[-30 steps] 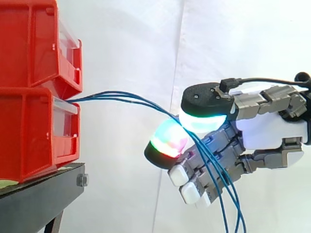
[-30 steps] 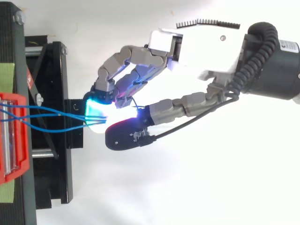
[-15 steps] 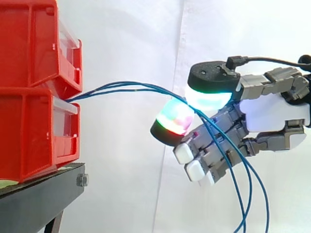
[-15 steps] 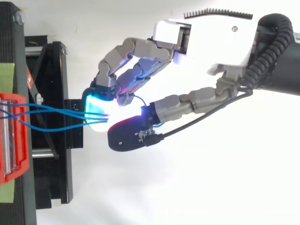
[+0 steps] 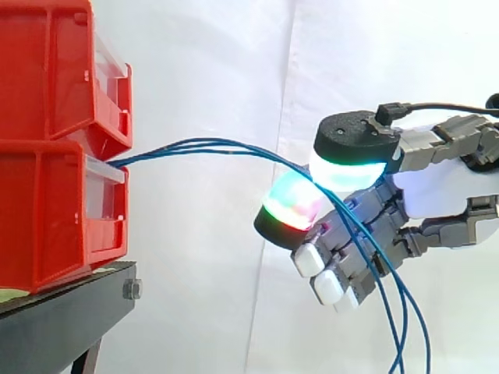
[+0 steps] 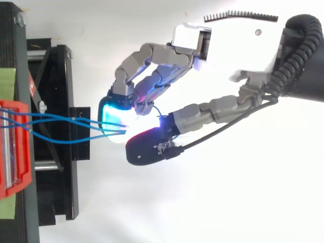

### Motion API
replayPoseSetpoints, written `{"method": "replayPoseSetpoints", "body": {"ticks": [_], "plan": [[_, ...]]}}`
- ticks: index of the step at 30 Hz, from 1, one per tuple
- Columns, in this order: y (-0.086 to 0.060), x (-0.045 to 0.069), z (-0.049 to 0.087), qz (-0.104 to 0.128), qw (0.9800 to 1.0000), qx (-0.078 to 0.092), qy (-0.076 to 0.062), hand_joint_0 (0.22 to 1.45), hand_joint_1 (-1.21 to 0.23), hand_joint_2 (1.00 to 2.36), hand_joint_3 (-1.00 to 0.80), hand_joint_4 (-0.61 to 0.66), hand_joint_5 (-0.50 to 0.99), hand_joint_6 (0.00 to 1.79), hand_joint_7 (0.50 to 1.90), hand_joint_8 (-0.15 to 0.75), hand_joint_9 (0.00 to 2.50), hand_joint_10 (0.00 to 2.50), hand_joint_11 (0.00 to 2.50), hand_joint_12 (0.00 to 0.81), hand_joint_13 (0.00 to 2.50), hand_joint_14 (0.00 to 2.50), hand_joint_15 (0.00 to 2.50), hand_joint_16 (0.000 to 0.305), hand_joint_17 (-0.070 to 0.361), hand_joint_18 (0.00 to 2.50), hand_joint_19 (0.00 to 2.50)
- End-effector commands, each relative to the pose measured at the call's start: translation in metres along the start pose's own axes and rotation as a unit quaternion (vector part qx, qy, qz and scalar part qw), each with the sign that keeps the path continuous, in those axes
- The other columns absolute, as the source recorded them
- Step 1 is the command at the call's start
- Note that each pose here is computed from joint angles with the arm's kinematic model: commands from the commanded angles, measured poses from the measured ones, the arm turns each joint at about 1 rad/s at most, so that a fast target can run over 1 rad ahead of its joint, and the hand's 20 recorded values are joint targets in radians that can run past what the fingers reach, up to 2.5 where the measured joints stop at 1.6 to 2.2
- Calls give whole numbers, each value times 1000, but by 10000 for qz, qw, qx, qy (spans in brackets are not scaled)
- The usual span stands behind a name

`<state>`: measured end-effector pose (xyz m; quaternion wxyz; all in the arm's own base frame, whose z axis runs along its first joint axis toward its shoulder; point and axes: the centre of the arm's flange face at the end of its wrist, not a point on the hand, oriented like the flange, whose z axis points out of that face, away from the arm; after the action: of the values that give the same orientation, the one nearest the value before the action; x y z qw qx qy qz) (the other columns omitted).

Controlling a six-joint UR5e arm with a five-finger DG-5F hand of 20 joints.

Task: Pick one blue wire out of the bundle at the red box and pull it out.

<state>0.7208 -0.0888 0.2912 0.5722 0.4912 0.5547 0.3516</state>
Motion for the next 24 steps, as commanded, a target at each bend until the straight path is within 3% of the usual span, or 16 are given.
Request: {"method": "replayPoseSetpoints", "body": {"ticks": [1, 9, 24], "plan": [[3, -2, -3, -2, 10000, 16, 16, 686, -856, 1010, -311, 116, -186, 972, 882, 332, 763, 8, 451, 398, 808, 14, 398, 49, 110, 725, 362], [10, -8, -8, -20, 10000, 90, 28, 667, -855, 1010, -339, 157, -183, 972, 863, 329, 767, 8, 449, 395, 812, 14, 406, 49, 109, 727, 380], [14, -2, -10, -28, 9999, 84, 73, 582, -712, 1008, -376, 180, -168, 960, 854, 342, 815, 10, 453, 399, 823, 15, 426, 49, 111, 711, 420]]}}
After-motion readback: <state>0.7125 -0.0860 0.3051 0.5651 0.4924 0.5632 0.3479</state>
